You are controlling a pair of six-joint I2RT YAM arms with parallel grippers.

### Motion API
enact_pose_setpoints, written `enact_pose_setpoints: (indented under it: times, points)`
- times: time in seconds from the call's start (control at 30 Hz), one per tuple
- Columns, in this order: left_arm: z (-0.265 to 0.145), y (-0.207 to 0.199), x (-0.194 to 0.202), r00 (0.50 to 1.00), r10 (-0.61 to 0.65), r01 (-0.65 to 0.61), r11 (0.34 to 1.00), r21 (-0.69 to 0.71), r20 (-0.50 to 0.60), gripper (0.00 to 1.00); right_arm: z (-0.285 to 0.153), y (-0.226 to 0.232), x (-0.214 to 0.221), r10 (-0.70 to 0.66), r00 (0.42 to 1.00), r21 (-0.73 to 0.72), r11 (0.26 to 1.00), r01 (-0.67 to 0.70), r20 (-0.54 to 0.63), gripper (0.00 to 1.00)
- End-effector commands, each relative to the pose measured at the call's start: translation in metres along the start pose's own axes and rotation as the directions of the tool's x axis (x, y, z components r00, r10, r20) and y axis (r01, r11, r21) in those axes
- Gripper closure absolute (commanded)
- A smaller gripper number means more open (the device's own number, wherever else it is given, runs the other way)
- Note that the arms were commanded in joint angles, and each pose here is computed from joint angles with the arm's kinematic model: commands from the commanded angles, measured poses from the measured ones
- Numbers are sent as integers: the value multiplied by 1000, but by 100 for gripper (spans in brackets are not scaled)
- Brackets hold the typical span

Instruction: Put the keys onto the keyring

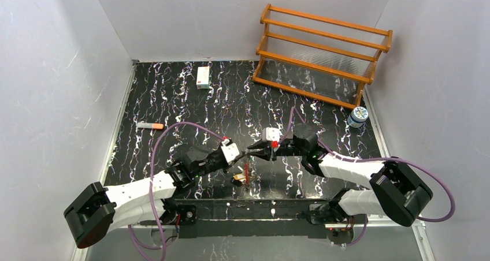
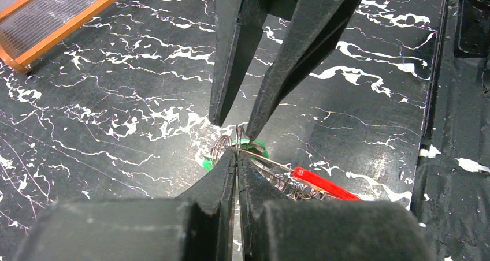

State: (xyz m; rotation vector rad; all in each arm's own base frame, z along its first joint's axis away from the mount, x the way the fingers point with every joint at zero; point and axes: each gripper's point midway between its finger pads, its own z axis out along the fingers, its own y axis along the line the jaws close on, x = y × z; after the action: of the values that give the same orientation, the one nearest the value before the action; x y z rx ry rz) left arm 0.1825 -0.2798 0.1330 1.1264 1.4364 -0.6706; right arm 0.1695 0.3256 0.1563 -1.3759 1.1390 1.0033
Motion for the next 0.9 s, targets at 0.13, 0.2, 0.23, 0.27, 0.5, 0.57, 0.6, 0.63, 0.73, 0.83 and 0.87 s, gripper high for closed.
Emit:
enact_pose_setpoints:
  times: [0.13,0.2,0.23,0.27,0.5,0.57,0.6,0.63,0.73,0.83,0.87]
  points:
    - [1,1,-21,998,24,-24,1000,6,64,100,7,-7,-16,-72,995,-1,997,72,68,76]
    - [1,1,-22,998,24,-25,1000,5,66,100,8,-6,-15,-76,995,-8,997,77,62,77]
    - [1,1,-21,998,25,-25,1000,5,66,100,7,-6,-14,-78,995,-9,997,79,57,77]
    - [1,2,-21,998,24,-25,1000,4,66,100,7,-5,-13,-78,995,-11,997,79,54,77]
    - [1,1,-21,997,25,-26,1000,5,66,100,6,-4,-7,-84,996,-16,996,85,35,71]
    - [1,1,-22,997,25,-26,1000,7,68,100,6,-3,-7,-84,996,-22,996,85,35,79]
    - [0,1,-21,997,25,-25,1000,7,68,100,7,-2,-8,-83,996,-29,996,84,37,85]
    - [0,1,-21,997,25,-25,1000,4,67,100,7,-2,-8,-83,996,-33,996,84,37,88]
    - [-1,1,-21,997,25,-25,1000,3,68,100,8,-1,-6,-76,997,-40,996,77,29,91]
    - [-1,1,-22,997,24,-25,1000,3,72,100,8,-2,-4,-72,997,-42,996,73,22,89]
    - [-1,1,-22,997,24,-25,1000,4,72,100,8,-2,-4,-70,997,-42,997,71,20,87]
